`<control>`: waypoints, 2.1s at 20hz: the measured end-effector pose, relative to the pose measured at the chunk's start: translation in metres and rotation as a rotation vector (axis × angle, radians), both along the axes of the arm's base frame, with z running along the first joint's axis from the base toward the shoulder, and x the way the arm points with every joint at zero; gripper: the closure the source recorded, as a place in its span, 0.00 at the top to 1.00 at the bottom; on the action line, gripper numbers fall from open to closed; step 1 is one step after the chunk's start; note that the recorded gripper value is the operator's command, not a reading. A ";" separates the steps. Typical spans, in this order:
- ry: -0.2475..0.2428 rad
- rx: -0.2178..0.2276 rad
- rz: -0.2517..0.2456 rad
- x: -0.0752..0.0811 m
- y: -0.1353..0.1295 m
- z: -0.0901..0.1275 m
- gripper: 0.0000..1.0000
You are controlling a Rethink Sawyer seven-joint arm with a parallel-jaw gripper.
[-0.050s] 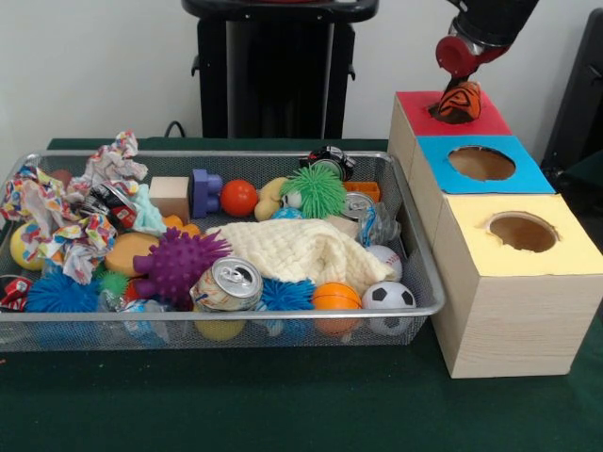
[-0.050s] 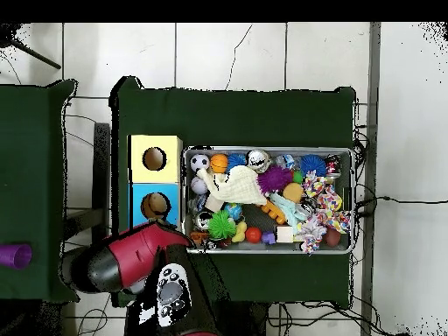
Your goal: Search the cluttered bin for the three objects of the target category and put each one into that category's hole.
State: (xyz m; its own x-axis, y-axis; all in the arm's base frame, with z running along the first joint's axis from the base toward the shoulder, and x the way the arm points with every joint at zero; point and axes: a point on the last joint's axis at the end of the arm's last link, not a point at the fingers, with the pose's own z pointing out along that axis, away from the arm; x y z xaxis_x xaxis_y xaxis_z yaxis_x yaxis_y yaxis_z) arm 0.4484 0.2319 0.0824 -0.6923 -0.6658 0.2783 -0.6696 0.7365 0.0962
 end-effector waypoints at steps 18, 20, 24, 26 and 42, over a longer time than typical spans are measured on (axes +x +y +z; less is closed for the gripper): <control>0.062 0.039 -0.030 0.010 -0.007 -0.003 0.00; 0.073 0.043 -0.033 0.012 -0.008 -0.004 0.00; 0.085 0.043 -0.033 0.014 -0.008 -0.005 0.00; 0.091 0.043 -0.030 0.014 -0.008 -0.005 0.00; 0.137 0.055 -0.027 0.021 -0.009 -0.008 0.00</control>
